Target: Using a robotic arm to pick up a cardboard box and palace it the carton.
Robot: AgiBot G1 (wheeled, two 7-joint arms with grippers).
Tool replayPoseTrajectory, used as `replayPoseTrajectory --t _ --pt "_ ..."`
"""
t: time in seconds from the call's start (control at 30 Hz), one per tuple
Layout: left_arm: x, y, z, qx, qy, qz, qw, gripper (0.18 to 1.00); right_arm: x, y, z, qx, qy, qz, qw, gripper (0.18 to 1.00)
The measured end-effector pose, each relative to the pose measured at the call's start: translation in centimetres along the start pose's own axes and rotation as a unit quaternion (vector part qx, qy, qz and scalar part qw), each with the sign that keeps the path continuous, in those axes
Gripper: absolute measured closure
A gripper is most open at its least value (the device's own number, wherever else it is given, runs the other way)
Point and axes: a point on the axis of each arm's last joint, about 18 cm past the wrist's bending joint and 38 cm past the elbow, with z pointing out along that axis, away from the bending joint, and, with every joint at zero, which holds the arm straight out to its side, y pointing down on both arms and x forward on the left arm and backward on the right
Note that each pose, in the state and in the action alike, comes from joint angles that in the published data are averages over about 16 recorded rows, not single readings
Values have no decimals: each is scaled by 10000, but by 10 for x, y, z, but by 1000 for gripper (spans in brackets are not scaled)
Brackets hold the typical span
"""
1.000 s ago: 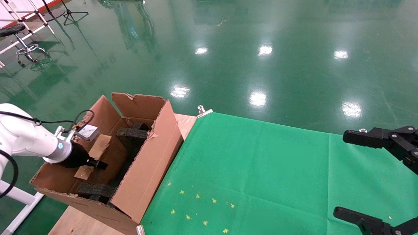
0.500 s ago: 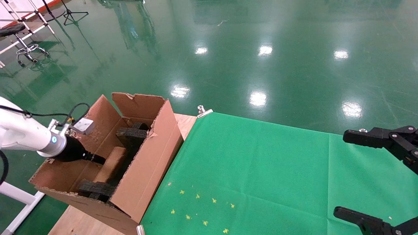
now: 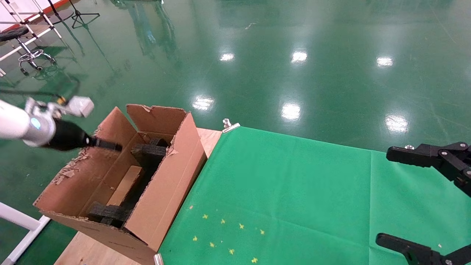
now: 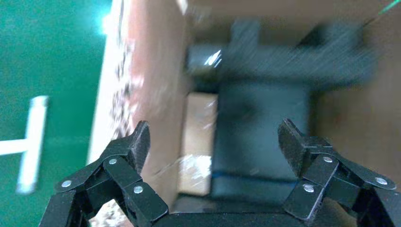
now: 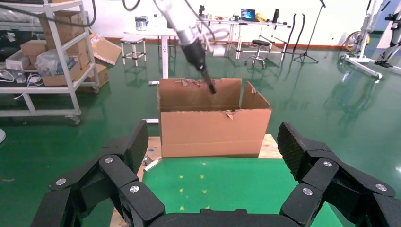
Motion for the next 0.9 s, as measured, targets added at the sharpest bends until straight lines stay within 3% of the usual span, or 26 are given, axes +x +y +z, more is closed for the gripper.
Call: replayPoseTrajectory --t 0.2,0.47,0.63,0.9 --pt "13 -24 -45 405 921 -542 9934 210 0 0 0 0 0 0 10000 178" --pt "36 -39 -93 724 2164 -1034 9681 185 0 0 0 0 2 1 10000 178" --pt "42 -41 -104 796 2493 -1127 9585 183 0 0 0 0 3 1 10000 178" --pt "55 -42 -98 857 2691 -851 9555 183 0 0 0 0 3 2 10000 178"
